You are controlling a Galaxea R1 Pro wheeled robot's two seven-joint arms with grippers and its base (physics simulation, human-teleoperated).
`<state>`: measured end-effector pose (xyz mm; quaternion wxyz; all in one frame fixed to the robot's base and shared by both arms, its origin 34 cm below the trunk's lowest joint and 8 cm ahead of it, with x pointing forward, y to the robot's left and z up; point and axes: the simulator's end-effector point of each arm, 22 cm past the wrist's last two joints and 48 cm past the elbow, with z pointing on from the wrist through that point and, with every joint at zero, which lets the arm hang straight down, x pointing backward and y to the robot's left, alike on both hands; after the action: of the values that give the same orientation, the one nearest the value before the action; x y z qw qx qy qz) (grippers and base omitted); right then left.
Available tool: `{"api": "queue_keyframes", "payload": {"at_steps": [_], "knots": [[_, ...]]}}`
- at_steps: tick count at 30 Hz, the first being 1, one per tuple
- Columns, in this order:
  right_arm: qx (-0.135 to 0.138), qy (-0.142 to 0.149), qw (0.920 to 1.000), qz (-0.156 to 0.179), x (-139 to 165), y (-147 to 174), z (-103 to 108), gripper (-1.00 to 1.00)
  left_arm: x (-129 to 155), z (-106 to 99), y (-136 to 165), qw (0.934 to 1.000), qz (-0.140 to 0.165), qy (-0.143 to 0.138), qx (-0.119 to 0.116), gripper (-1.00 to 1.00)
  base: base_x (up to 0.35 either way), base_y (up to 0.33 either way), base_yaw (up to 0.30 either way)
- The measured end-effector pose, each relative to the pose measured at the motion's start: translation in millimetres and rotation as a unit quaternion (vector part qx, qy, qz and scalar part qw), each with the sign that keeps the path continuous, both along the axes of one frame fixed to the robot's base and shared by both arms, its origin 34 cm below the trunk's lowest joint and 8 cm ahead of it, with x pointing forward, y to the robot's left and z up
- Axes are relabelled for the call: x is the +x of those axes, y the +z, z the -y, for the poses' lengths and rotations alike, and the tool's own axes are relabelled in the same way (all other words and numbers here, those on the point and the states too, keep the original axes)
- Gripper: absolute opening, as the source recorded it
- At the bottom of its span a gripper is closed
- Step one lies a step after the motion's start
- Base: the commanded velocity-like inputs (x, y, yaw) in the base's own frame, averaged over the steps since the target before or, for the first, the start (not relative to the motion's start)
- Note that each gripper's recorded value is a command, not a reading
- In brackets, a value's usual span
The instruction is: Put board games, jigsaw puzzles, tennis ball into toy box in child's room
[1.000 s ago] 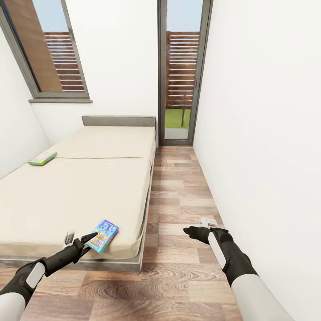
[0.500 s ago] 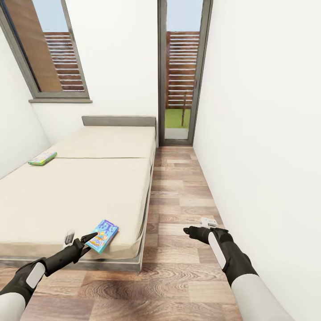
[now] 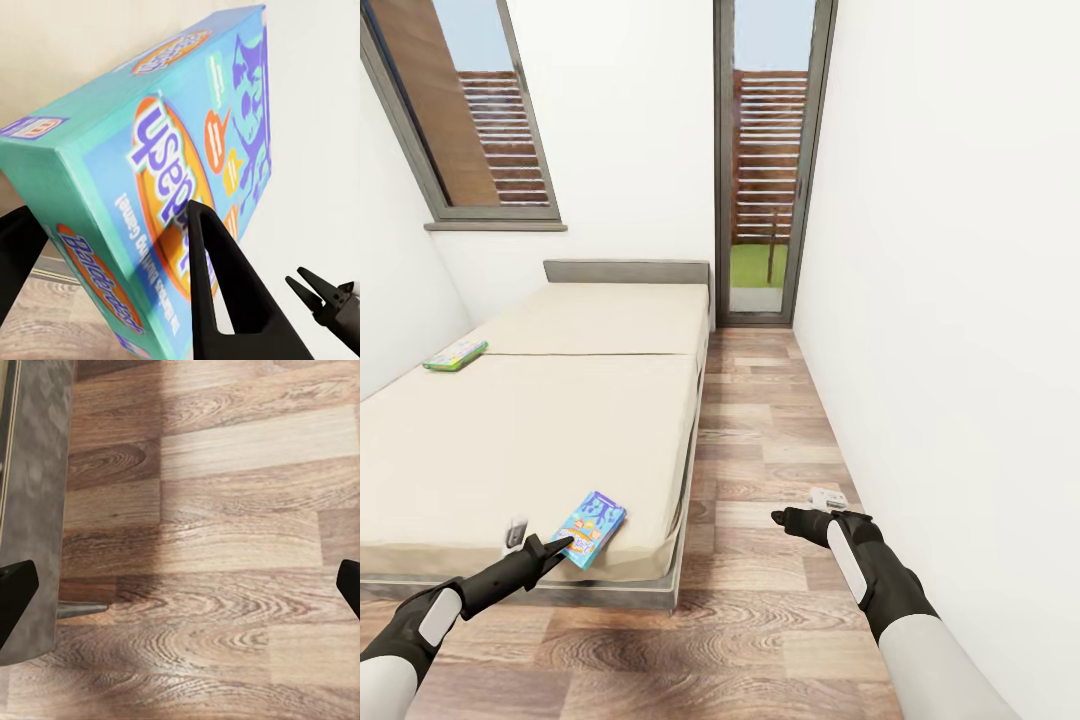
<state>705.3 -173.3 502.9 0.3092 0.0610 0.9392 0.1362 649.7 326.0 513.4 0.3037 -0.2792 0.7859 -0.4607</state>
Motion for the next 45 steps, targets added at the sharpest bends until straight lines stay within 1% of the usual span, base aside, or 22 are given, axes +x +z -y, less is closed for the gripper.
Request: {"api": "queue_keyframes", "payload": {"at_steps": [15,16,17,18,19,23,45], "knots": [[0.000,0.000,1.0000,0.000,0.0,0.0,0.5,1.00,-0.1,-0.1,-0.4,1.0000,0.000,0.000,0.002,-1.00,0.000,0.000,0.000],[0.000,-0.001,1.0000,0.000,0.0,-0.1,0.3,1.00,-0.4,1.2,1.3,1.0000,0.008,-0.004,0.002,-1.00,0.000,0.000,0.000],[0.000,-0.001,1.0000,0.000,0.0,-0.1,0.7,1.00,4.6,4.0,8.9,0.9997,0.019,0.001,-0.013,-1.00,0.000,0.000,0.000],[0.000,-0.001,1.0000,0.000,0.0,0.0,0.7,1.00,6.8,3.1,13.0,0.9995,0.024,0.006,-0.020,-1.00,0.000,0.000,0.000],[0.000,-0.001,1.0000,0.000,0.0,-0.1,0.7,1.00,6.0,4.5,12.8,0.9995,0.025,0.002,-0.019,-1.00,0.000,0.000,0.000],[0.000,-0.001,1.0000,0.000,0.0,0.0,0.7,1.00,6.4,5.2,15.0,0.9993,0.029,0.001,-0.023,-1.00,0.000,0.000,0.000],[0.000,-0.001,1.0000,0.000,8.5,45.7,0.8,1.00,15.2,3.5,63.7,0.9992,0.031,0.002,-0.026,-1.00,0.000,0.000,0.000]]}}
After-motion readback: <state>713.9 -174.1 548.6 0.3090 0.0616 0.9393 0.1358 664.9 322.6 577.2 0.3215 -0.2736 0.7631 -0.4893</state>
